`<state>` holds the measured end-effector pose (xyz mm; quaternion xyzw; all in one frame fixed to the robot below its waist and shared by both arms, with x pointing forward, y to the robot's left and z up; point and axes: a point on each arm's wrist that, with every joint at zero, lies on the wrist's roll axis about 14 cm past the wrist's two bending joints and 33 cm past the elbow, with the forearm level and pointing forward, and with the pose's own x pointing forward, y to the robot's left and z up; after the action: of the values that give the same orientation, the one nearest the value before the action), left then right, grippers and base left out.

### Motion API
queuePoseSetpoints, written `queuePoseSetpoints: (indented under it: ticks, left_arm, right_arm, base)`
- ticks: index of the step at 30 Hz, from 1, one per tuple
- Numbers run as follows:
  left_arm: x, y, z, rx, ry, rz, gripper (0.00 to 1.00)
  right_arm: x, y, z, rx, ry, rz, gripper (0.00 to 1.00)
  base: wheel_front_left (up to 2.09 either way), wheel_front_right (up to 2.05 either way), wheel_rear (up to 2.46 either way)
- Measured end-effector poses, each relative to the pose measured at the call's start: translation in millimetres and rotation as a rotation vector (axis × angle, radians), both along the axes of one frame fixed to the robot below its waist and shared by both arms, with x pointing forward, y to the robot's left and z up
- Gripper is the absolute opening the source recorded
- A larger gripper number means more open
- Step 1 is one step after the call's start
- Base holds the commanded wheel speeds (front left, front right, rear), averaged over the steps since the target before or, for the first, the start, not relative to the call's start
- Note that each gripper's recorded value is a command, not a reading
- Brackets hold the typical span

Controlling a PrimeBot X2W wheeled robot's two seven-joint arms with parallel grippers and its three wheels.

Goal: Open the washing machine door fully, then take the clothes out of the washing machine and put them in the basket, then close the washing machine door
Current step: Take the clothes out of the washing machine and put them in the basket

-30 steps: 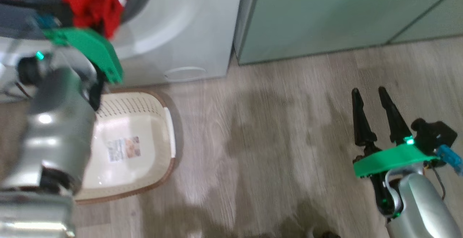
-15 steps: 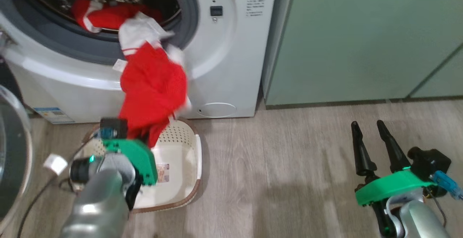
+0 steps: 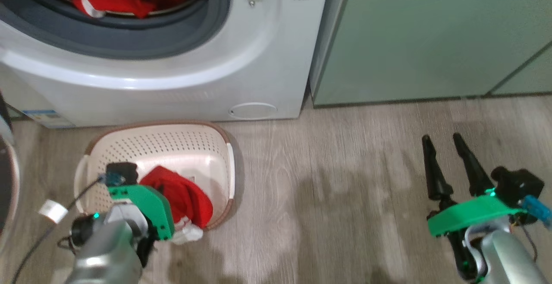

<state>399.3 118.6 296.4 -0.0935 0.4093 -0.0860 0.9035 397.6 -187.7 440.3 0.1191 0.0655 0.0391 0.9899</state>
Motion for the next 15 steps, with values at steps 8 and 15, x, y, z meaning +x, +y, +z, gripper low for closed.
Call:
queuePoseSetpoints:
  ticks: [8, 15]
  left_arm:
    - [49, 12, -13, 0.033, -0.019, 0.058, 0.0]
    - [67, 18, -50, 0.055, 0.054, 0.114, 0.0]
  right_arm:
    - [24, -14, -12, -0.02, 0.019, -0.026, 1.0]
    - [46, -20, -34, -0.033, 0.055, -0.034, 1.0]
  base:
    - [0.0, 0.0, 0.0]
    - [0.0, 0.0, 0.0]
